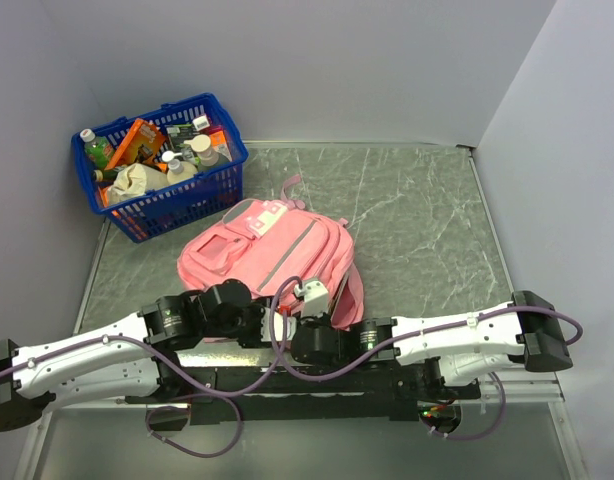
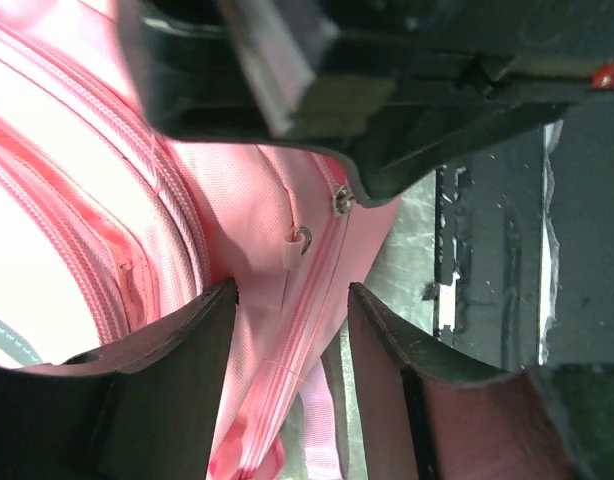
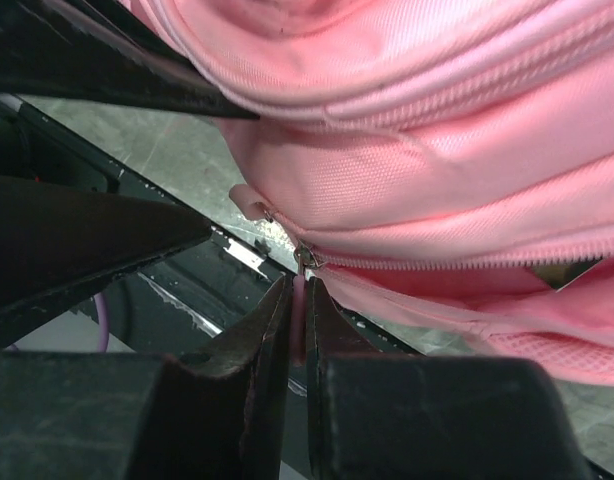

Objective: Pack the student bag
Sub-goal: Zip the student bag at the center of the board.

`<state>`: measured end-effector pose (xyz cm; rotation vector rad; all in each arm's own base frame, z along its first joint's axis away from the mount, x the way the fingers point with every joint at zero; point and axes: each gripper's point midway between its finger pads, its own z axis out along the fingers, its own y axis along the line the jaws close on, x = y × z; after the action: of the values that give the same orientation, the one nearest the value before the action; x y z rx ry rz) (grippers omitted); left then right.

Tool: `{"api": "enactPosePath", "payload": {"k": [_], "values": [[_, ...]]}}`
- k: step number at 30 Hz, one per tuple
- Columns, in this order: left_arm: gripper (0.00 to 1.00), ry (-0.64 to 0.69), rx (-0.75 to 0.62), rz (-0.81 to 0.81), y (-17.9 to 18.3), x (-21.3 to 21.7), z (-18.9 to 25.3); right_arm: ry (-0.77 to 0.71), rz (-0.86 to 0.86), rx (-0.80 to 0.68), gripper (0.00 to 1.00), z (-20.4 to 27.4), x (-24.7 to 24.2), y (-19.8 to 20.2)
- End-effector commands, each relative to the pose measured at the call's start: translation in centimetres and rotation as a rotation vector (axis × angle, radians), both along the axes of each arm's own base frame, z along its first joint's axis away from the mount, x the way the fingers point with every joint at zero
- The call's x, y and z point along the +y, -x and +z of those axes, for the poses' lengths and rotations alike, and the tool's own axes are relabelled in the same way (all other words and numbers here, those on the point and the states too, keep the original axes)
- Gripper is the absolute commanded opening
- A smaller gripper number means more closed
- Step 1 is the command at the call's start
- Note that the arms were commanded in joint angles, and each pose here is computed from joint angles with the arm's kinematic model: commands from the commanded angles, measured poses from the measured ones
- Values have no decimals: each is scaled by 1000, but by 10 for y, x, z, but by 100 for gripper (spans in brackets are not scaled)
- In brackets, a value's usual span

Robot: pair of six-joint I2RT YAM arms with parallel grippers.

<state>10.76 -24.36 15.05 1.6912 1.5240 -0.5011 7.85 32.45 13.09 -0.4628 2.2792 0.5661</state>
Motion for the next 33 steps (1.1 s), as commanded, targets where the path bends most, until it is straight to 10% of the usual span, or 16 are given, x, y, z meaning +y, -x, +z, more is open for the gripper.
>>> {"api": "enactPosePath", "payload": {"k": [1,16,20,33], "values": [[55,93,-92,90,-19,-9,21,-124,-7,-8,0,23,11,2],[30,74,-197,38,-24,-18,7,-136,8,0,0,21,8,5],[1,45,-257,59,-33,-12,2,-125,7,8,0,19,4,6],[1,-24,-90,-175,17,-3,15,-66,-75,66,0,-5,-36,8]]}}
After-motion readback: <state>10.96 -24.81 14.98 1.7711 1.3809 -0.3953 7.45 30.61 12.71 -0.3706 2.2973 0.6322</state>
